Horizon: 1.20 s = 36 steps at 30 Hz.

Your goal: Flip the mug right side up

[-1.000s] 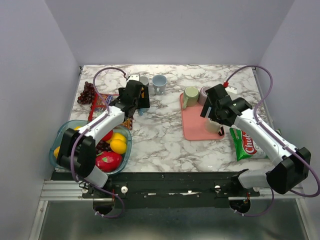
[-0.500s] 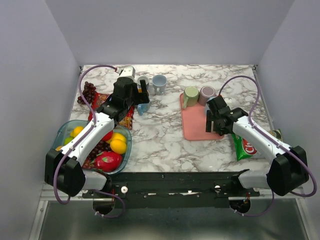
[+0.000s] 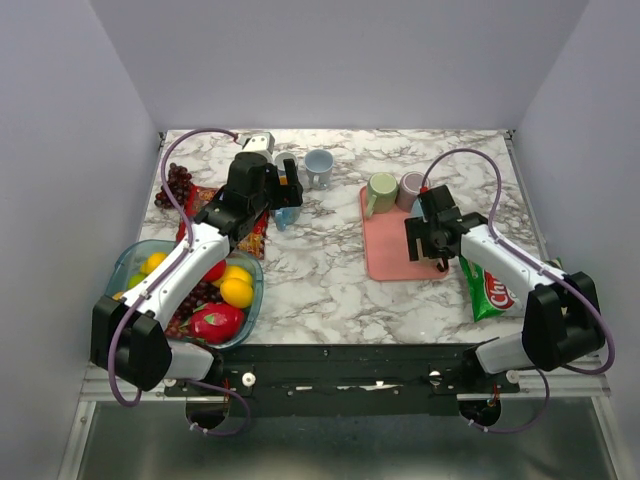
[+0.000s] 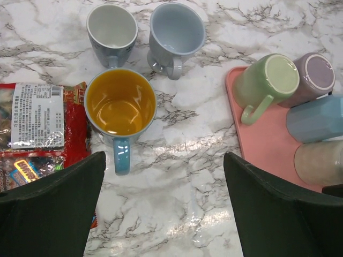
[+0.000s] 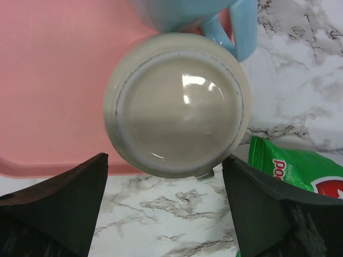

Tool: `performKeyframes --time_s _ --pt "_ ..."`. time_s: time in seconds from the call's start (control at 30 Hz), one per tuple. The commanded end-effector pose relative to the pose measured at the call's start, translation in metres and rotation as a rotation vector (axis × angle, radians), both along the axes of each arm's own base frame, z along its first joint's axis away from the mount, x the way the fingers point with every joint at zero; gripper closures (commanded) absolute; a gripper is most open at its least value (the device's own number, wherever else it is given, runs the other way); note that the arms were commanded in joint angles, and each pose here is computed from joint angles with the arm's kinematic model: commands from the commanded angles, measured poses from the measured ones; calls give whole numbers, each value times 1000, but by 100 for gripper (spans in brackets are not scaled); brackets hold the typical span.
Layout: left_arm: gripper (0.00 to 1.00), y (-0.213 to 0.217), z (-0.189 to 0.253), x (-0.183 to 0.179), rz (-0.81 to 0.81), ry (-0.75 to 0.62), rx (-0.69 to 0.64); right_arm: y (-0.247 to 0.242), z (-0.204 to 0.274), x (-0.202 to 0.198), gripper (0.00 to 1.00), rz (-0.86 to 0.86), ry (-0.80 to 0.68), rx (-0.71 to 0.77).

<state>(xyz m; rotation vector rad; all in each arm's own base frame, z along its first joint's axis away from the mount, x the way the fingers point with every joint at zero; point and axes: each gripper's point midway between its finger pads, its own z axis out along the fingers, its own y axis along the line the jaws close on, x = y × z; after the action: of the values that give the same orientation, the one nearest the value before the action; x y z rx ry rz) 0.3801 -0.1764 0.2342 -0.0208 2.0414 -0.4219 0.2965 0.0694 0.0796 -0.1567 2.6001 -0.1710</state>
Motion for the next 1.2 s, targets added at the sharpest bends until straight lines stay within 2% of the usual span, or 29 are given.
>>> performKeyframes --time_s 0.0,0.13,0.2,0.37,0.6,0.73,1.0,1.1,1.13,1.17 --pt "1 -2 5 2 -9 6 -15 15 3 10 11 54 -7 74" --pt "1 -1 4 2 -9 10 -11 23 3 7 24 39 1 128" --pt "1 -1 3 2 -9 13 -10 25 4 7 26 13 10 148" --pt "1 -3 0 4 -15 22 -15 14 -10 0 31 -86 94 85" --pt "1 -2 -3 4 -15 29 -13 6 -5 4 39 -180 45 74" --pt "1 -1 -5 4 -11 34 -12 6 -2 6 52 -187 7 89" --pt "1 -1 -8 3 -10 43 -18 4 -10 3 64 -182 15 80" --pt "1 -1 -7 3 -9 42 -22 4 -12 3 75 -182 16 79" --pt "1 -1 -8 3 -9 43 -20 4 -13 2 86 -183 19 77" --pt "1 -1 -9 3 -9 47 -20 3 -15 2 90 -185 27 72"
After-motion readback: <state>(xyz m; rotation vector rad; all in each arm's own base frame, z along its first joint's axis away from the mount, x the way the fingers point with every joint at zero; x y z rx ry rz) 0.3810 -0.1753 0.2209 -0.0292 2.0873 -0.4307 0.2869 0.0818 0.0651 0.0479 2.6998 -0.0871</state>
